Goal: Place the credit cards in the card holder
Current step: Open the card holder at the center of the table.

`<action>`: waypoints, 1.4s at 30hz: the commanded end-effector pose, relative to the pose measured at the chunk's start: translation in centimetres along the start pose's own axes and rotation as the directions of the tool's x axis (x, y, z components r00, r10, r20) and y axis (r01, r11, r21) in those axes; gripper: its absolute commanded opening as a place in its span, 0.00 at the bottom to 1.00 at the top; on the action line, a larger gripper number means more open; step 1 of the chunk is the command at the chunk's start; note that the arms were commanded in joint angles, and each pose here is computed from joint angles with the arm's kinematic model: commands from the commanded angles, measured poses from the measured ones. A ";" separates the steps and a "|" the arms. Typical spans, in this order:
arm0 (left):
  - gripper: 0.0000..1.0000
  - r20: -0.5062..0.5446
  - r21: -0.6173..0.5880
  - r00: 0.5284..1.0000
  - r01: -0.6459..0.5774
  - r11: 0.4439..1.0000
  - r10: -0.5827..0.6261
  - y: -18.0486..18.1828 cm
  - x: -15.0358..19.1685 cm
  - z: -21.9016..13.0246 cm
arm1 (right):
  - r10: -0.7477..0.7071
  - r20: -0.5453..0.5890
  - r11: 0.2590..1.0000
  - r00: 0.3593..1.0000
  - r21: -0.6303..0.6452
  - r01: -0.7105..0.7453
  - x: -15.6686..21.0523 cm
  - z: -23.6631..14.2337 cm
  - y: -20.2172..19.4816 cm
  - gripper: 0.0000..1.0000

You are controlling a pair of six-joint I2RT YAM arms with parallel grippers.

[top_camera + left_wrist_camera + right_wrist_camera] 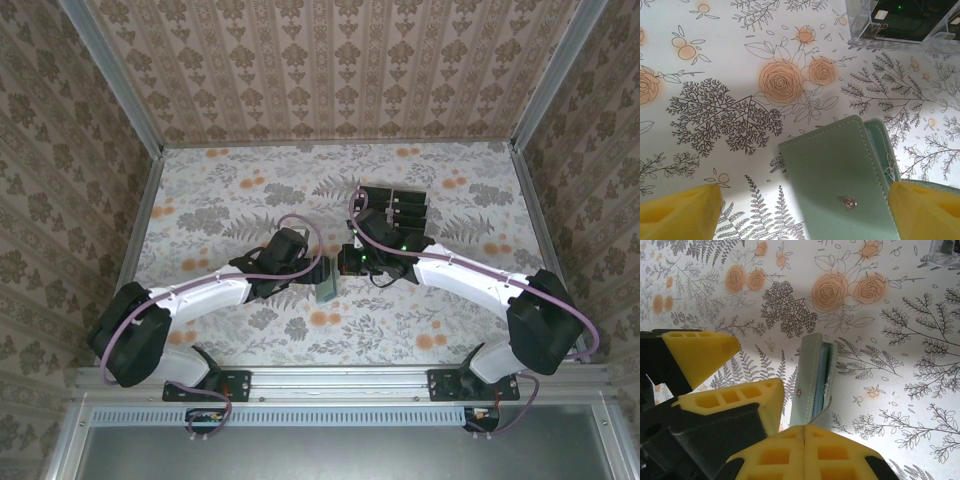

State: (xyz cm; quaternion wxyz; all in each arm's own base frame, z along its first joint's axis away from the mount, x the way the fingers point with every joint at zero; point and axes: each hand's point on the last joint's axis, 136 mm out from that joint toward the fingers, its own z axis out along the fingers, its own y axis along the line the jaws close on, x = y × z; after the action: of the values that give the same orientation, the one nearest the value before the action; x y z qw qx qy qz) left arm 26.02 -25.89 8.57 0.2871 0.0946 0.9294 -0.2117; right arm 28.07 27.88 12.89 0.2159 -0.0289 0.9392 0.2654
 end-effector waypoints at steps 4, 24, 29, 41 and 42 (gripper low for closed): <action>0.88 0.025 0.038 0.999 0.027 0.999 -0.028 -1.1 -1.4 0.2 | -0.005 0.020 0.999 1.000 -0.046 0.006 -0.8 -2.0 1.9 0.00; 0.88 0.009 -0.091 0.998 0.063 0.994 -0.063 3.0 1.8 0.3 | 0.031 0.021 0.998 0.999 0.053 -0.032 0.7 -1.1 -2.6 0.00; 0.86 -0.016 -0.152 0.997 0.075 0.986 -0.078 5.1 3.5 0.4 | 0.057 0.018 0.995 0.998 0.079 -0.059 1.8 0.1 -4.8 0.00; 0.85 -0.033 -0.242 0.994 0.093 0.966 -0.104 7.7 5.8 0.2 | 0.118 -0.007 0.975 0.993 0.193 -0.114 5.2 3.9 -10.9 0.00; 0.85 -0.035 -0.248 0.994 0.094 0.964 -0.106 7.9 6.1 0.2 | 0.122 -0.011 0.973 0.992 0.201 -0.117 5.3 4.1 -11.2 0.00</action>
State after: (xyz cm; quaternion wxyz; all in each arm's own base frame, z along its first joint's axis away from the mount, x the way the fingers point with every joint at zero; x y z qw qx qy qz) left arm 23.88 -19.99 2.71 0.2634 0.0336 0.9558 -0.1267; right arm 26.01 21.18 2.91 0.1775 0.0328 0.9646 0.1923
